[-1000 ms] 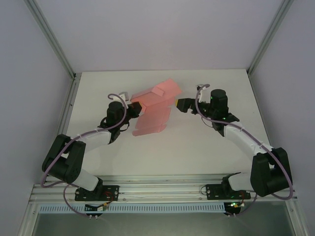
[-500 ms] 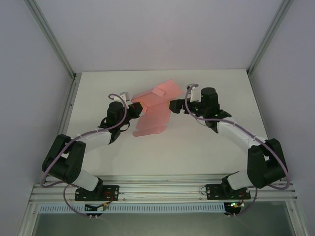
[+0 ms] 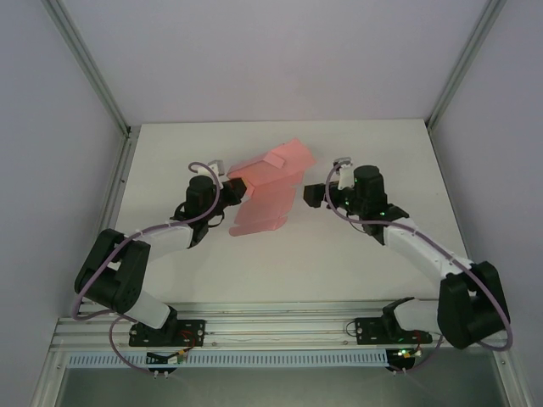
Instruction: Assemble paper box
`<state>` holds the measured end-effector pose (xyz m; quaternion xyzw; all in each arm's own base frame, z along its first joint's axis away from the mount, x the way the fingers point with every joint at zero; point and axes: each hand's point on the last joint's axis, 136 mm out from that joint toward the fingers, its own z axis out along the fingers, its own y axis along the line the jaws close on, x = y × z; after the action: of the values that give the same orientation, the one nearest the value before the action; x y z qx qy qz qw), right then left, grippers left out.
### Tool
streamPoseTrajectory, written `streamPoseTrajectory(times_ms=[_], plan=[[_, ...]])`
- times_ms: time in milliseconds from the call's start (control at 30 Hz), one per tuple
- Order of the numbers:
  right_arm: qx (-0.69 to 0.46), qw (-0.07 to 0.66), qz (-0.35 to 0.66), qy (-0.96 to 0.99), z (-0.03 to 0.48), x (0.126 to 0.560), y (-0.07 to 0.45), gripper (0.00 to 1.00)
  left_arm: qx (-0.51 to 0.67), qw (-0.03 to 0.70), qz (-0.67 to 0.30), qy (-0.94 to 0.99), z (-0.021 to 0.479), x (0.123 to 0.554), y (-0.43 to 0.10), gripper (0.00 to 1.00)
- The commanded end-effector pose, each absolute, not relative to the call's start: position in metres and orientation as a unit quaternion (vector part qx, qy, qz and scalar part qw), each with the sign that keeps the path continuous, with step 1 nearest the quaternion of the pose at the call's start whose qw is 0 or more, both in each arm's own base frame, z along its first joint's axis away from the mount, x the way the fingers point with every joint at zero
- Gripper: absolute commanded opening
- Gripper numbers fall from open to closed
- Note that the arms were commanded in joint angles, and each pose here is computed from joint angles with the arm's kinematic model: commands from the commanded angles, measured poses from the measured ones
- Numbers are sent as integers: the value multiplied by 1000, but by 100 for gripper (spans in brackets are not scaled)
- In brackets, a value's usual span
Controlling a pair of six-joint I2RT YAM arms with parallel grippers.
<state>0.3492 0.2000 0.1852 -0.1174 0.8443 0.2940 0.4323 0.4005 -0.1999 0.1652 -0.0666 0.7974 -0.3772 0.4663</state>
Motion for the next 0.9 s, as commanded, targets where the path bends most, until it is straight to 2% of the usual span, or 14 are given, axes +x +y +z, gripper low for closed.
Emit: streamPoseTrajectory(times_ms=[0, 200, 367, 667, 867], plan=[[-138, 451, 317, 823, 204, 362, 212, 100, -39, 473, -397, 786, 178, 399, -211, 0], [-167, 448, 321, 818, 220, 376, 225, 100, -10, 473, -381, 795, 172, 393, -216, 0], [-202, 418, 317, 827, 213, 368, 236, 100, 29, 479, -349, 805, 170, 389, -223, 0], [-188, 415, 174, 873, 164, 379, 232, 100, 30, 485, -376, 789, 188, 388, -232, 0], [-198, 433, 184, 860, 190, 368, 231, 100, 19, 484, -347, 803, 178, 391, -224, 0]])
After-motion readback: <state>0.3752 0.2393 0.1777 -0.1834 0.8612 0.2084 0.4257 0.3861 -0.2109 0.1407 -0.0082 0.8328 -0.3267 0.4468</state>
